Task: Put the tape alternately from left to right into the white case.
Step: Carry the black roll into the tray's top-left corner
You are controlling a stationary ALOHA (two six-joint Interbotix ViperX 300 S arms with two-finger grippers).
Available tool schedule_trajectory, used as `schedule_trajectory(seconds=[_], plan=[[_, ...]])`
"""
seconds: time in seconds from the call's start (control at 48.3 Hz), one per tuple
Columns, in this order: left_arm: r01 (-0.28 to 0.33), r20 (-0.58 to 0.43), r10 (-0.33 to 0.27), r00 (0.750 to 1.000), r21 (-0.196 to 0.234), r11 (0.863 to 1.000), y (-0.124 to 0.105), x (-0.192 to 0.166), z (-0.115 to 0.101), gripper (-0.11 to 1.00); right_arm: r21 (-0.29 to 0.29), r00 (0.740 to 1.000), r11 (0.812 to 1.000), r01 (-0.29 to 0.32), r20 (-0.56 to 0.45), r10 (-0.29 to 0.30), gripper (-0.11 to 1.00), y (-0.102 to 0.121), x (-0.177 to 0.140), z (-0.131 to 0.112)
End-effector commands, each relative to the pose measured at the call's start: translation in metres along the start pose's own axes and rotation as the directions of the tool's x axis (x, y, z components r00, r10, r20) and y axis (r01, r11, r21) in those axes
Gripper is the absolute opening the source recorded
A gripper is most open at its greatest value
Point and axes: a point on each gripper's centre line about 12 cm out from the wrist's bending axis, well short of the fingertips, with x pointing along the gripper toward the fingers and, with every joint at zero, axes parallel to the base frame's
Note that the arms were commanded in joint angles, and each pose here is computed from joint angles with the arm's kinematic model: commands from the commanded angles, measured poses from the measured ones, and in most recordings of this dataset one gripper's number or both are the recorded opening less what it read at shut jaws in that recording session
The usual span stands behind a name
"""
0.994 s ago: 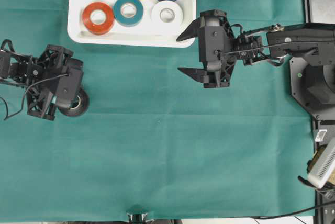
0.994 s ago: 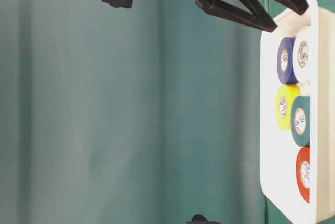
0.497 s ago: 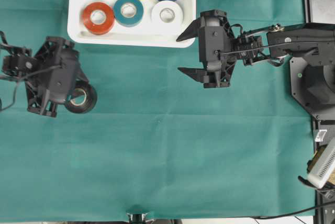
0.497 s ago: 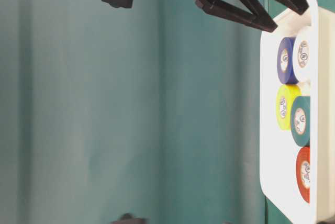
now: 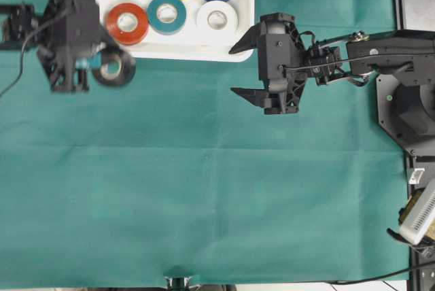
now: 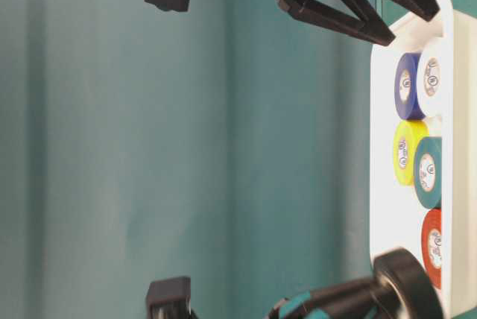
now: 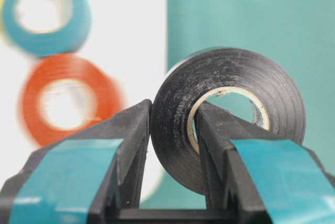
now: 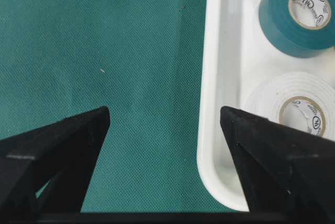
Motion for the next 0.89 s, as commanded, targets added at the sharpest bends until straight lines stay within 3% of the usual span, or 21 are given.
schedule_trajectory(seconds=[0.0, 0.311, 0.87], plan=[[-0.041, 0.045, 0.043, 0.998, -0.028, 0.999, 0.017, 0.000, 0.014, 0.25, -0.001, 1.000, 1.000, -0.005, 0.030, 0.005, 0.78, 0.001, -0.003, 0.008], [-0.153, 0.023, 0.157, 0.987, -0.129, 0.980, 0.073, 0.025, 0.009, 0.25, -0.001, 1.000, 1.000, -0.006, 0.028, 0.006, 0.78, 0.001, -0.003, 0.007], [-0.272, -0.025, 0.274, 0.961, -0.237, 0.933, 0.144, 0.050, -0.001, 0.25, -0.002, 1.000, 1.000, -0.006, 0.023, 0.006, 0.78, 0.001, -0.002, 0.006]])
